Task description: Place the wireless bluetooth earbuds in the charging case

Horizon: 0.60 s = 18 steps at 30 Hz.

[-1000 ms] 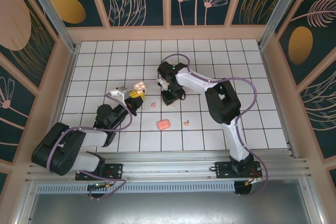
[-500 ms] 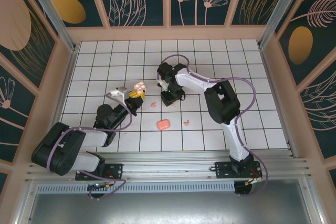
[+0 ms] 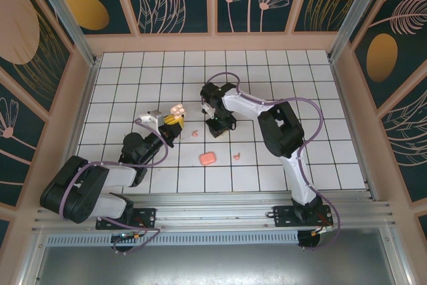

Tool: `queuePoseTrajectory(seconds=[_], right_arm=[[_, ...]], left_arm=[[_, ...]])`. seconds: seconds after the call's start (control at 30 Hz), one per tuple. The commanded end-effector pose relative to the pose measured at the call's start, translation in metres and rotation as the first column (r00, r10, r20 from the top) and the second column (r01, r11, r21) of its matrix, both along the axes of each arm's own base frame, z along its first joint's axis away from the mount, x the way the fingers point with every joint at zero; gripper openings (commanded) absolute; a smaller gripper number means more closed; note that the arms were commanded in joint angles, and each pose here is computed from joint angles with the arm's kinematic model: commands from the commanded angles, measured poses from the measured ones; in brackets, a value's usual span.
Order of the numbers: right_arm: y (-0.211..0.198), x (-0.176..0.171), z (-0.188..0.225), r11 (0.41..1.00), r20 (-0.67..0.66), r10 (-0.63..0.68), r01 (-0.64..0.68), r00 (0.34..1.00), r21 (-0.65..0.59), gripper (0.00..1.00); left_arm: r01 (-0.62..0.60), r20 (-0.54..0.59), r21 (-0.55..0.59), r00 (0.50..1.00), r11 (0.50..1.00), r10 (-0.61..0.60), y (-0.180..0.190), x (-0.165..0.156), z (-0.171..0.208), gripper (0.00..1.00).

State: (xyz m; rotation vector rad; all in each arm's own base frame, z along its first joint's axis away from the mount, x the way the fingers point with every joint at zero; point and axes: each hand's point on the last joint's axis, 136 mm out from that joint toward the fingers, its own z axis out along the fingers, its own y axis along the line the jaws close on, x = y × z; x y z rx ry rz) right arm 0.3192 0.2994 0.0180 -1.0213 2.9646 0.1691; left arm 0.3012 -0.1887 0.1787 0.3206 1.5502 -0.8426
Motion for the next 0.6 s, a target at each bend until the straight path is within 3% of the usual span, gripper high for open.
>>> queuePoseTrajectory(seconds=[0.0,0.2,0.57], right_arm=[[0.000,0.000,0.001,1.000,0.012,-0.026,0.026,1.000,0.002,0.26],[0.004,0.008,0.013,0.990,0.032,-0.109,0.106,0.994,0.094,0.29],[0.000,0.015,0.025,0.993,0.091,-0.108,0.104,0.990,0.050,0.36]], left_arm=[[0.002,0.049,-0.003,0.999,1.000,-0.002,0.000,0.002,0.012,0.12],[0.013,0.050,0.013,0.999,1.000,-0.013,-0.003,0.002,0.012,0.12],[0.017,0.050,0.010,0.999,1.000,-0.017,-0.004,0.003,0.014,0.12]])
